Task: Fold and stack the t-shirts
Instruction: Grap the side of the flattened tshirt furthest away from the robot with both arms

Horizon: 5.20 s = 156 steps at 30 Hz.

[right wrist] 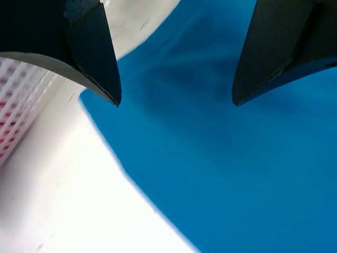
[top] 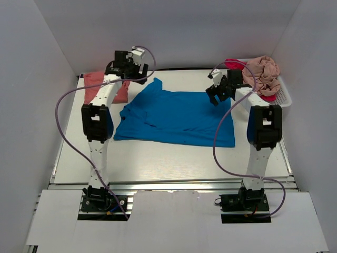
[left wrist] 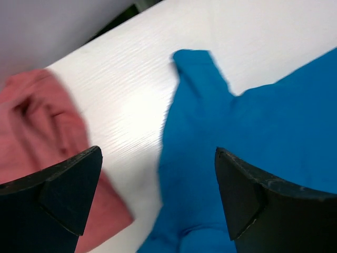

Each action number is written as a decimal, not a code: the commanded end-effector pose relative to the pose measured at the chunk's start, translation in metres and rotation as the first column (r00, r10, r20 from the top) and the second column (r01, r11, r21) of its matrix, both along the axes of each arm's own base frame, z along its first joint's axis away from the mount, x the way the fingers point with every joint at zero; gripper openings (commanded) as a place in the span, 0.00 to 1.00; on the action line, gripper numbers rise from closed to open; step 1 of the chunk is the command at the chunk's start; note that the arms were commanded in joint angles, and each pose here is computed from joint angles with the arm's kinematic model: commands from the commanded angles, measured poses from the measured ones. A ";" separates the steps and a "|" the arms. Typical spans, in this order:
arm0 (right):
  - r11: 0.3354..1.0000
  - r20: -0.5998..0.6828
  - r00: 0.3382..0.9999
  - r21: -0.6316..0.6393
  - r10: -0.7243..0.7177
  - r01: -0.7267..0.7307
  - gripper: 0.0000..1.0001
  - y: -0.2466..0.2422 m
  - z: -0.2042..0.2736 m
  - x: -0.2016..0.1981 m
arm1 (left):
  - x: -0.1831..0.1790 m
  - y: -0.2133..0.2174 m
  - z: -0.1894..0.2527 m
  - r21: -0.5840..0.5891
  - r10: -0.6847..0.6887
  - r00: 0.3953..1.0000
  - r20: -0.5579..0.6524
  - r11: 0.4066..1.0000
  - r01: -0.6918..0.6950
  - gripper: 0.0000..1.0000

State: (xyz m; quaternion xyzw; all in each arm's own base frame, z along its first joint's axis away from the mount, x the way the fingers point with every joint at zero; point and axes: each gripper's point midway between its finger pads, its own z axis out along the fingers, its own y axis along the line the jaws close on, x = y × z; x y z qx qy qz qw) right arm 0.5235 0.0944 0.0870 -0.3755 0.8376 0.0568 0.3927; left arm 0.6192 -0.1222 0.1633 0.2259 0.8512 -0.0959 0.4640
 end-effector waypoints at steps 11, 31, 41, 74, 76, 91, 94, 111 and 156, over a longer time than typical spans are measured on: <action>0.998 -0.041 0.999 0.061 0.020 -0.017 0.89 0.027 -0.007 0.003 | 0.027 -0.022 -0.062 -0.045 0.028 1.000 0.004 0.999 -0.027 0.95; 0.995 -0.072 0.992 0.011 0.103 -0.103 0.88 0.042 -0.015 -0.090 | 0.065 -0.064 -0.093 -0.129 0.025 0.997 0.070 0.992 -0.015 0.69; 0.994 -0.083 0.991 0.023 0.107 -0.106 0.88 0.042 -0.021 -0.099 | 0.070 -0.028 -0.080 0.056 0.147 0.978 0.150 0.986 -0.156 0.00; 0.997 -0.022 0.996 0.000 0.081 -0.081 0.89 0.042 -0.016 -0.074 | -0.187 -0.116 -0.120 0.205 -0.160 0.964 -0.215 0.957 0.205 0.98; 0.997 -0.023 0.997 -0.002 0.078 -0.078 0.89 0.041 -0.016 -0.074 | -0.148 -0.103 -0.088 0.175 -0.110 0.986 -0.126 0.976 0.131 0.98; 0.997 -0.038 0.996 -0.001 0.076 -0.076 0.89 0.040 -0.025 -0.079 | -0.014 -0.027 0.033 0.110 0.189 0.953 0.238 0.969 -0.220 0.98; 0.997 -0.038 0.997 -0.008 0.072 -0.072 0.89 0.039 -0.025 -0.077 | -0.020 -0.035 0.015 0.060 0.163 0.973 0.165 0.983 -0.175 0.96; 0.998 -0.054 0.997 -0.033 0.047 -0.049 0.89 0.035 -0.034 -0.070 | -0.115 -0.103 -0.007 -0.275 -0.177 0.974 -0.139 0.952 0.134 0.78; 0.998 -0.061 0.997 -0.047 0.041 -0.044 0.89 0.033 -0.041 -0.071 | -0.083 -0.109 -0.076 -0.215 -0.175 0.960 -0.220 0.968 0.128 0.39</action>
